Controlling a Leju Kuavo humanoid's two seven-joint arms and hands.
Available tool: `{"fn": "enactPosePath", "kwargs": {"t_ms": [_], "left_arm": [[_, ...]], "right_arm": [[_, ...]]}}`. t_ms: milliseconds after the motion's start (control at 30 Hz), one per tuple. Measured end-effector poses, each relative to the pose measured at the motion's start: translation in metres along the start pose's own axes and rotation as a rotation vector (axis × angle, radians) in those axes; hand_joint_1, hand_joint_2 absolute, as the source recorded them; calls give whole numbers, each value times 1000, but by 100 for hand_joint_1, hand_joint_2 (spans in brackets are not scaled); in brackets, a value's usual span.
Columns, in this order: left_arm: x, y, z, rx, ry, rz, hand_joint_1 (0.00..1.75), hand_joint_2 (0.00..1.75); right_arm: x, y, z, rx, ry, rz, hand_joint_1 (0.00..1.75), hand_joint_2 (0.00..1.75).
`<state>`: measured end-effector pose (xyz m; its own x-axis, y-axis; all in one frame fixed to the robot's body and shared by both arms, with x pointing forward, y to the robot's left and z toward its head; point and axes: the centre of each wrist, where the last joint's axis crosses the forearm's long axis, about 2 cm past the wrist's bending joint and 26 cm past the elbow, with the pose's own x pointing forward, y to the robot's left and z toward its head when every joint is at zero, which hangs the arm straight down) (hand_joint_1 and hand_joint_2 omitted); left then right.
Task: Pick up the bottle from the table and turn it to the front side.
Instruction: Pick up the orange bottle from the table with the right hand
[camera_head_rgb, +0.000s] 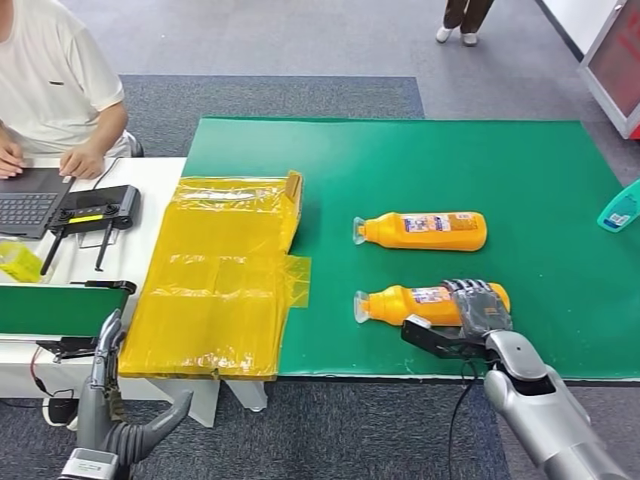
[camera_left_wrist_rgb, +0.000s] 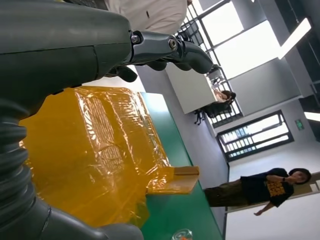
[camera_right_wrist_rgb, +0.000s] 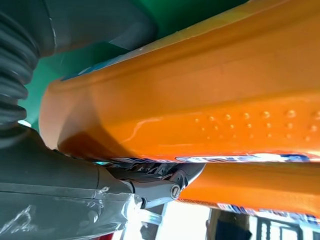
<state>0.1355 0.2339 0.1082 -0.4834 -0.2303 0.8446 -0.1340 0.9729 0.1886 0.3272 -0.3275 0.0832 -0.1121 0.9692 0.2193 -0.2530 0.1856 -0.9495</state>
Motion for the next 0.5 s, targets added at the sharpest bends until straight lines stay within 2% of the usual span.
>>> {"fn": "enactPosePath", "kwargs": {"t_ms": [133,233,367,500], "left_arm": [[0,1,2,-2,5,-8,0,175],[0,1,4,-1,11,-14,0,175],[1,0,7,-3,12,-16,0,175],[4,-5,7,-21,-19,-60,0,175]], "right_arm": [[10,5,8,-80,-77,-46,175,175],[28,12,18,-152,-205,-170,175,175],[61,15,33,-257,-409,-521,175,175],[97,3,45,-357,-555,-890,175,175]]}}
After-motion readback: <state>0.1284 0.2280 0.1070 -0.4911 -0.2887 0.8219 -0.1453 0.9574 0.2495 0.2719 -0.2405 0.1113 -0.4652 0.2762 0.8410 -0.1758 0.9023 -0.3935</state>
